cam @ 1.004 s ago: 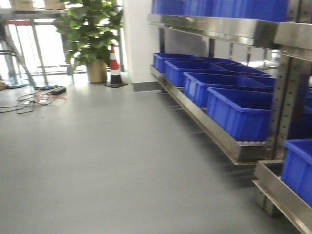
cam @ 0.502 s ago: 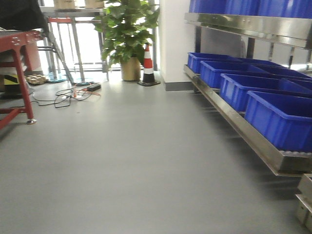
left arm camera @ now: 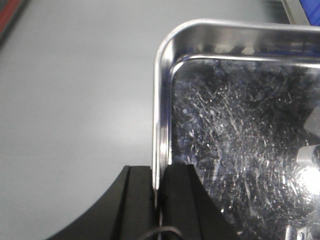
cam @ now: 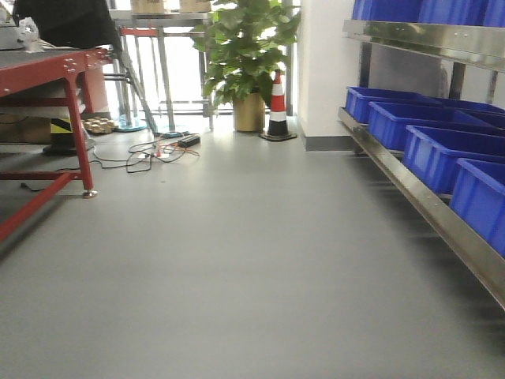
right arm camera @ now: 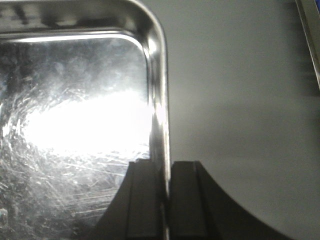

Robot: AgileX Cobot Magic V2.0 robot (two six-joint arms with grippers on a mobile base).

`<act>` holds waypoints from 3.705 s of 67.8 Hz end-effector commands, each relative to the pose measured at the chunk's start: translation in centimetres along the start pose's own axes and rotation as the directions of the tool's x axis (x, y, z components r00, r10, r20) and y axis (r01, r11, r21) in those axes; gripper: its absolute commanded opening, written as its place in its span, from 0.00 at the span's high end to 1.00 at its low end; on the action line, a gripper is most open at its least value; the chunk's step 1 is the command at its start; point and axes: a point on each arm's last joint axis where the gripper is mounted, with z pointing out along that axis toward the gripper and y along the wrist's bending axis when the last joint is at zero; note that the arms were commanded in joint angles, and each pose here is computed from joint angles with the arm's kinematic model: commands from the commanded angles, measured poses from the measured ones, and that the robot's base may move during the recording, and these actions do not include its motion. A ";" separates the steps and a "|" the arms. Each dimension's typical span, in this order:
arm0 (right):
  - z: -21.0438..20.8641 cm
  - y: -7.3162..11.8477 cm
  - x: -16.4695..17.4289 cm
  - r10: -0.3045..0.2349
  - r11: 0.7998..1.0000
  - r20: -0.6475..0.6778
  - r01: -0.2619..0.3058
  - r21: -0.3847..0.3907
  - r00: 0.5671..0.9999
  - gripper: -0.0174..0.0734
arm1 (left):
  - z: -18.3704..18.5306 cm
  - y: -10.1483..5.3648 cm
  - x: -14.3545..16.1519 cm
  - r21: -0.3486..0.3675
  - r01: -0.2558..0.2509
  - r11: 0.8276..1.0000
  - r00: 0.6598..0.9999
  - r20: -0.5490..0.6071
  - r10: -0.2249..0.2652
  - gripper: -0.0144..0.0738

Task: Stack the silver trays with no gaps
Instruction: 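Drive across the floor toward the potted plant and cone, tray held, then turn and drive to the shelf holding another silver tray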

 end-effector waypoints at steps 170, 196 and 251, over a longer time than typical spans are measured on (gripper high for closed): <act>-0.8 2.4 -1.1 0.009 0.963 0.131 0.027 -0.269 0.991 0.83 | 0.0 -1.0 -0.3 0.075 -0.031 0.997 0.998 0.059 0.027 0.85; -1.1 3.1 -1.5 0.022 0.937 0.170 0.039 -0.348 0.985 0.83 | 0.0 -1.0 -0.4 0.073 -0.034 0.997 0.997 0.065 0.029 0.85; -1.6 3.9 -1.9 0.042 0.898 0.215 0.058 -0.437 0.976 0.83 | -0.1 -0.9 -0.9 0.055 -0.057 0.997 0.991 0.125 0.050 0.85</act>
